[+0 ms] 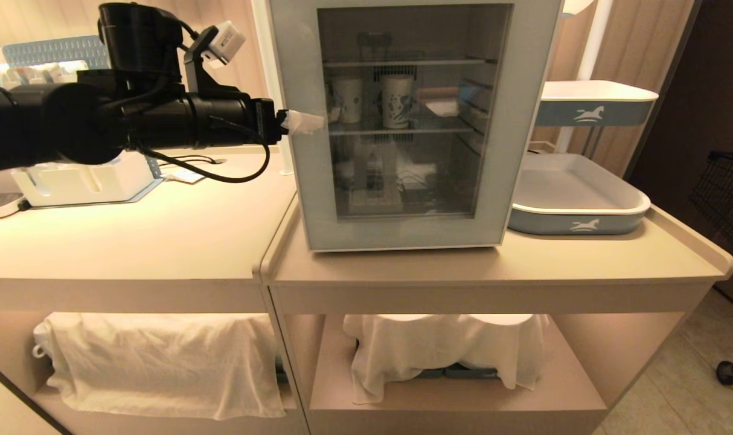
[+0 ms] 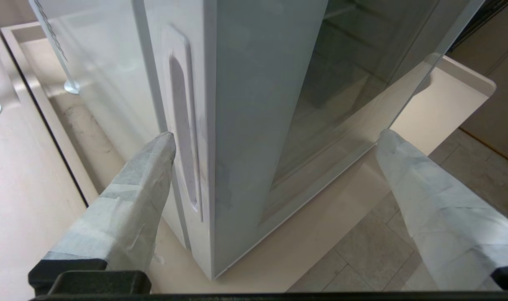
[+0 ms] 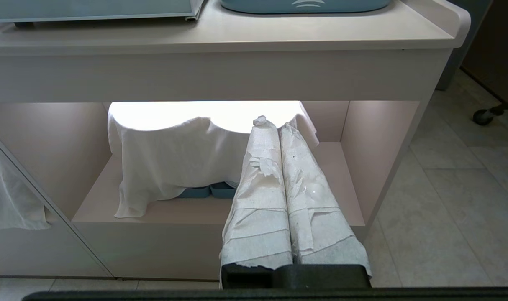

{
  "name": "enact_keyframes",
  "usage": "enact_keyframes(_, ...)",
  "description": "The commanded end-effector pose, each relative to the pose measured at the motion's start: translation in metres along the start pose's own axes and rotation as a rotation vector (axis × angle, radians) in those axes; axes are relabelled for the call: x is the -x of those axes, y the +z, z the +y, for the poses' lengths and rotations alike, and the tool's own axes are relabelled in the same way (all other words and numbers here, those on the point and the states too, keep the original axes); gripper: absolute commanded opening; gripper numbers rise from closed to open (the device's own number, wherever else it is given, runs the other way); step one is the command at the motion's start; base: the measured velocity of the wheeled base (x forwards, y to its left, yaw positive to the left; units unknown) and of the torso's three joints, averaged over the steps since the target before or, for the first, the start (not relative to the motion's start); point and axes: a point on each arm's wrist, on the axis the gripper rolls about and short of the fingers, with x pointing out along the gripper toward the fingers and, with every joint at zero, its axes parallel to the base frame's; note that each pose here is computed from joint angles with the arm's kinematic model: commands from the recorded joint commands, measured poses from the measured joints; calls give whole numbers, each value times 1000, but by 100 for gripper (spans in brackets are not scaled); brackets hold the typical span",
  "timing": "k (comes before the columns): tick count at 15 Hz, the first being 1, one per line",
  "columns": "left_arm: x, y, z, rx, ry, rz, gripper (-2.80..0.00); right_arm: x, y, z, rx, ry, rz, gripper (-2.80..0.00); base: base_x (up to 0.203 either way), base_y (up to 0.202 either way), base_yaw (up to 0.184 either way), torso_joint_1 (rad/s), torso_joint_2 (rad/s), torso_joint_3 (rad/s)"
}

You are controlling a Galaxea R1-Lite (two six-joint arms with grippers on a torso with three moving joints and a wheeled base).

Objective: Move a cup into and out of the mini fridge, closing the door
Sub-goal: Open the freezer door

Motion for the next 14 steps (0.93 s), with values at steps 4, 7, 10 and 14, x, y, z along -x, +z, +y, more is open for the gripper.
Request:
enact_keyframes(4,-7,1,0,-3,-12,-7,0,0,0,0,0,1,1,-280,0,0,0,0,0,0)
enact_keyframes(7,-13,-1,-1,-1,-19,-5,0,0,0,0,0,1,1,-280,0,0,0,0,0,0)
enact_keyframes(10,-19,-3,-1,5,-25,-2,0,0,0,0,0,1,1,-280,0,0,0,0,0,0)
enact_keyframes(14,-24,-5,2,5,-23,-1,0,0,0,0,0,1,1,-280,0,0,0,0,0,0)
